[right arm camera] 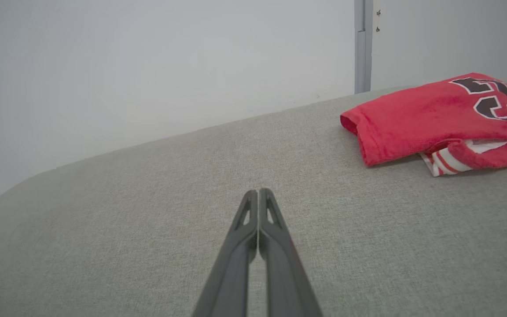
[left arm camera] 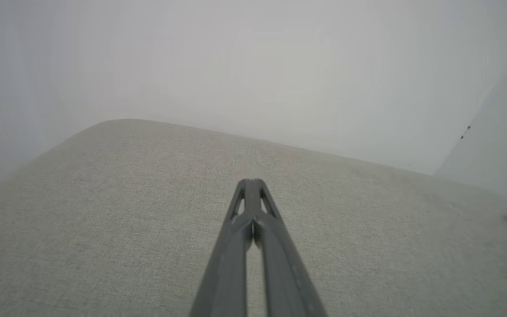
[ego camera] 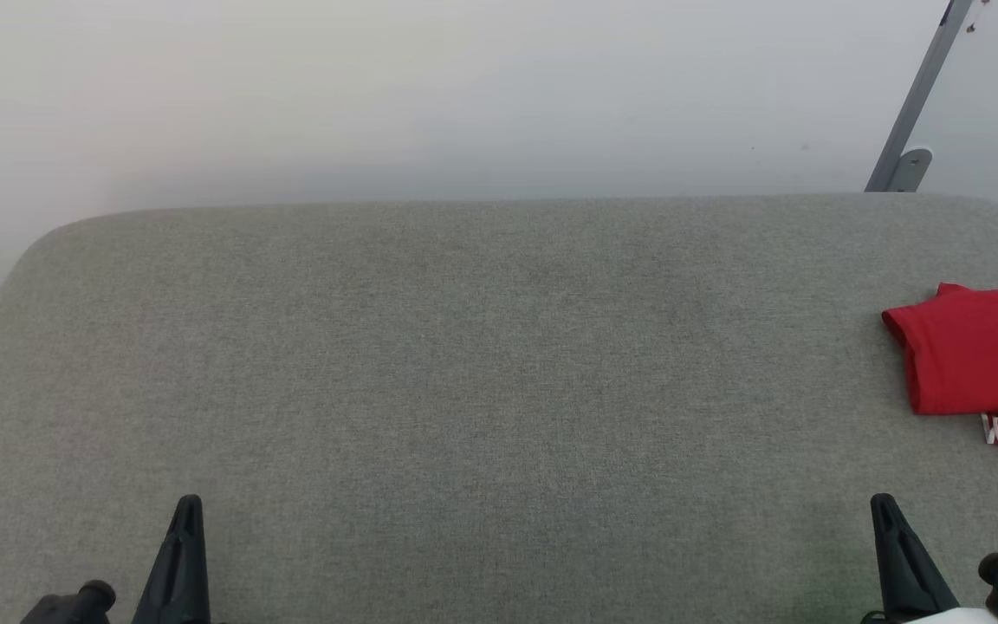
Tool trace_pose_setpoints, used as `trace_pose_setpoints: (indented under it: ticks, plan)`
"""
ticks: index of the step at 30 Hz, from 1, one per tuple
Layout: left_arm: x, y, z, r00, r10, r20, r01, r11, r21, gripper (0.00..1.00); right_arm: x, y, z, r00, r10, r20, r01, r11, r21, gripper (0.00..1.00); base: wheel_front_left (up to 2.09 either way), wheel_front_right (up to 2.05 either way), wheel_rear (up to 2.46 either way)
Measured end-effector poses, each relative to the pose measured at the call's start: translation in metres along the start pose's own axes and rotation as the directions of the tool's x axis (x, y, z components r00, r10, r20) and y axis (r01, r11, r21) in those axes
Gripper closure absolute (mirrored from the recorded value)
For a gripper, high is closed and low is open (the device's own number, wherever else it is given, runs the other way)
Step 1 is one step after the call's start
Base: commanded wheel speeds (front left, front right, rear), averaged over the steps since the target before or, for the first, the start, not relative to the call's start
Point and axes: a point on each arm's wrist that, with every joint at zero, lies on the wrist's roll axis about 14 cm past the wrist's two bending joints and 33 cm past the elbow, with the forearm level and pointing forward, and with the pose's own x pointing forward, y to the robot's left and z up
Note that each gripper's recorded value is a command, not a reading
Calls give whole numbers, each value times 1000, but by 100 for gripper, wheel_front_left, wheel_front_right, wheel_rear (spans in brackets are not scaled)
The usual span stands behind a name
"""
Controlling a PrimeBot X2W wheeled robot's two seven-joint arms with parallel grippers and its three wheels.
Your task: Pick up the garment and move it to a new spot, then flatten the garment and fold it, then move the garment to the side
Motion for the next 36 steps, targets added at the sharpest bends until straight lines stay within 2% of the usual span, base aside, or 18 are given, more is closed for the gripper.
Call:
trace_pose_setpoints:
  ticks: [8, 15, 24, 36]
  plan:
    - [3, 4, -4, 999, 30, -21, -32, 992, -126, 100, 4, -1, 1, 1000, -27, -3, 27, 992, 124, 100, 0, 0, 0]
    - [9, 5, -6, 998, 48, -33, -55, 969, -242, 100, 9, -2, 4, 999, -46, -4, 45, 971, 235, 100, 0, 0, 0]
    - [16, 5, -6, 997, 61, -46, -74, 925, -374, 100, 15, -2, 7, 998, -59, -9, 59, 930, 363, 100, 0, 0, 0]
    - [25, 4, -6, 996, 69, -59, -89, 847, -523, 100, 22, 0, 10, 998, -65, -13, 63, 859, 508, 100, 0, 0, 0]
